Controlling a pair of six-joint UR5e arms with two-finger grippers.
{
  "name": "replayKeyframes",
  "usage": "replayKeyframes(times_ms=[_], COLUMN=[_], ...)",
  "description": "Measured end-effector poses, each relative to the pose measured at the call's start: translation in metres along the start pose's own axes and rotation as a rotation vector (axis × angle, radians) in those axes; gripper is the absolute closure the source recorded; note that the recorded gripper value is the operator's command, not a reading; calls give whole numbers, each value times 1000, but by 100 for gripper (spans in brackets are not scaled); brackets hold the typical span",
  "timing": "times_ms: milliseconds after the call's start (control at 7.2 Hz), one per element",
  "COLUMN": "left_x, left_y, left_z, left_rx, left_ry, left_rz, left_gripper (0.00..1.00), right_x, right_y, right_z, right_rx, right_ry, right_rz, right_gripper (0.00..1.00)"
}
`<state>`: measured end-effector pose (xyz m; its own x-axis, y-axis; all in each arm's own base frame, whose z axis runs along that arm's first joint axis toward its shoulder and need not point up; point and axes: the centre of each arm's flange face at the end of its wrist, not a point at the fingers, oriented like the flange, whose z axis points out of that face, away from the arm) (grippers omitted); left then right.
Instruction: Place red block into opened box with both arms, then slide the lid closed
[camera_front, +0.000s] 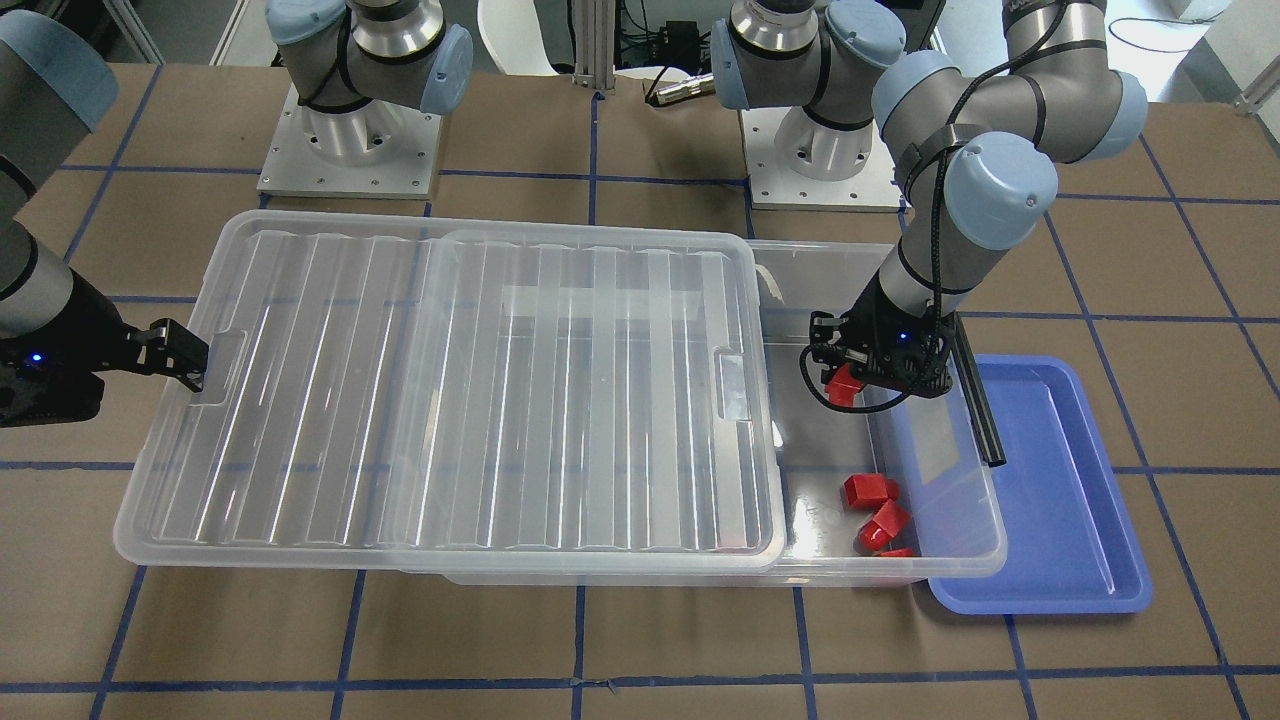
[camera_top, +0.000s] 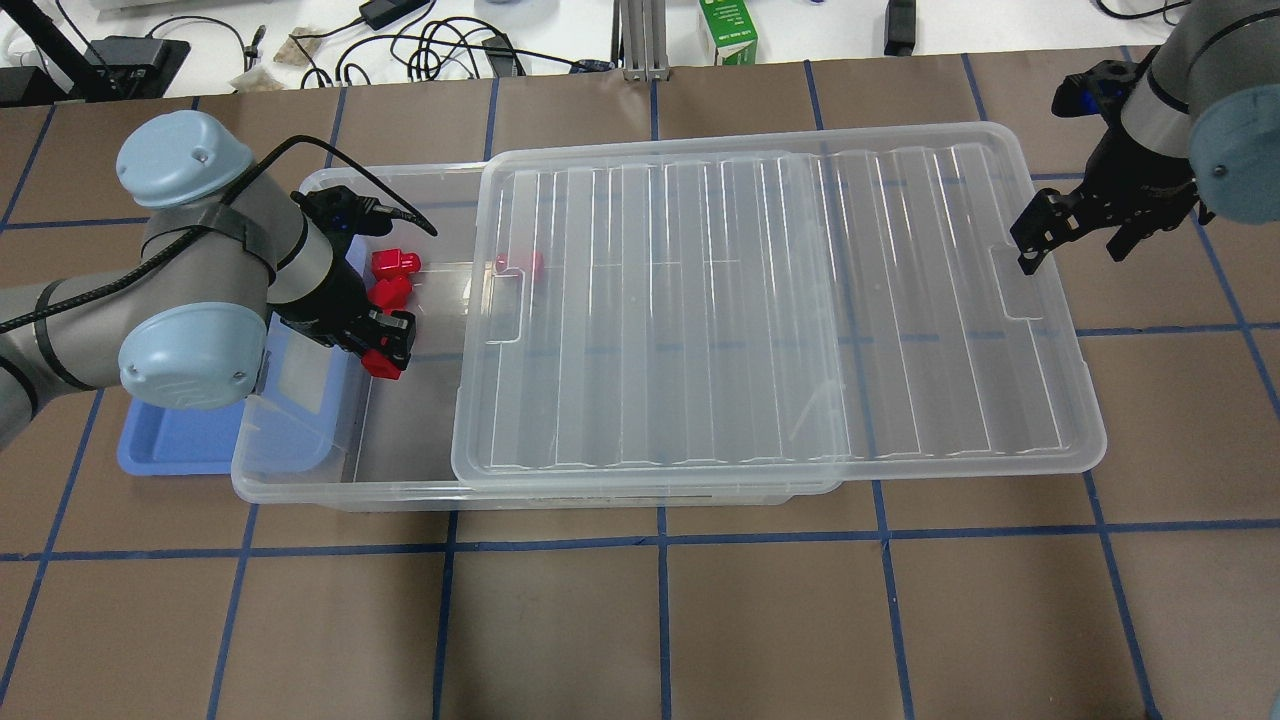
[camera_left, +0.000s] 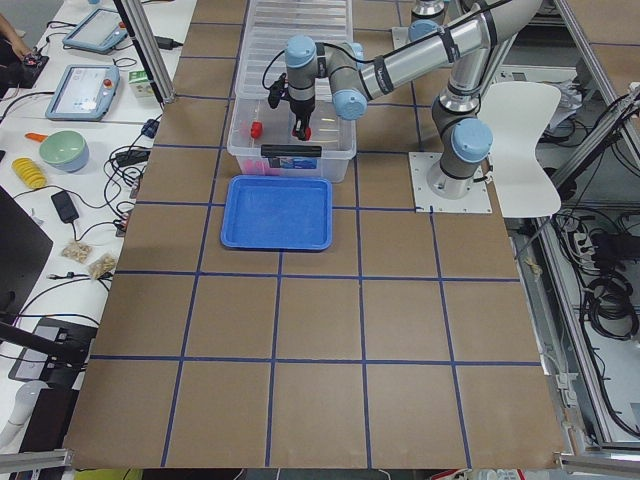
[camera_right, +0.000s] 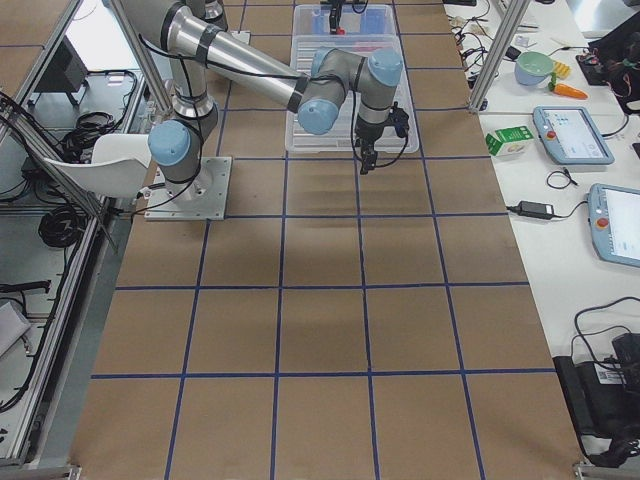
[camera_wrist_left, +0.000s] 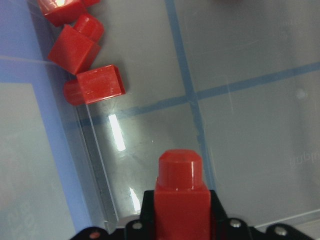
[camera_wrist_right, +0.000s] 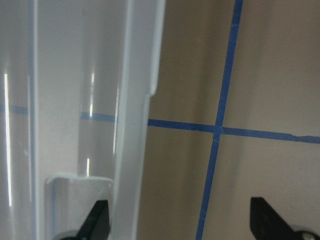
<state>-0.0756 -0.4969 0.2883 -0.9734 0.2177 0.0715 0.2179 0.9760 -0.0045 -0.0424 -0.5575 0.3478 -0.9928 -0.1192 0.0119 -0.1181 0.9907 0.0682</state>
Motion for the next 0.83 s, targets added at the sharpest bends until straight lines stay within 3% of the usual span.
replayKeyframes(times_ms=[139,278,556,694,833], left_x=[-1,-1,-2,-2,-2], left_y=[0,-1,-1,-1,-1], left_z=[6,14,22,23,23], left_rx=[-1,3,14,18,19], left_ry=[1,0,-5,-7,-7], left_rz=[-1,-1,-1,-2,-14], left_gripper=[100,93,36,22,22], right_x=[-1,-2,-5,-7,-9], right_y=[1,1,4,7,9], right_z=[-2,-5,-26,-41,-56], right_rx=[2,6,35,47,46], right_ry=[0,1,8,11,9], right_rz=[3,4,3,2,1], right_gripper=[0,0,0,0,0])
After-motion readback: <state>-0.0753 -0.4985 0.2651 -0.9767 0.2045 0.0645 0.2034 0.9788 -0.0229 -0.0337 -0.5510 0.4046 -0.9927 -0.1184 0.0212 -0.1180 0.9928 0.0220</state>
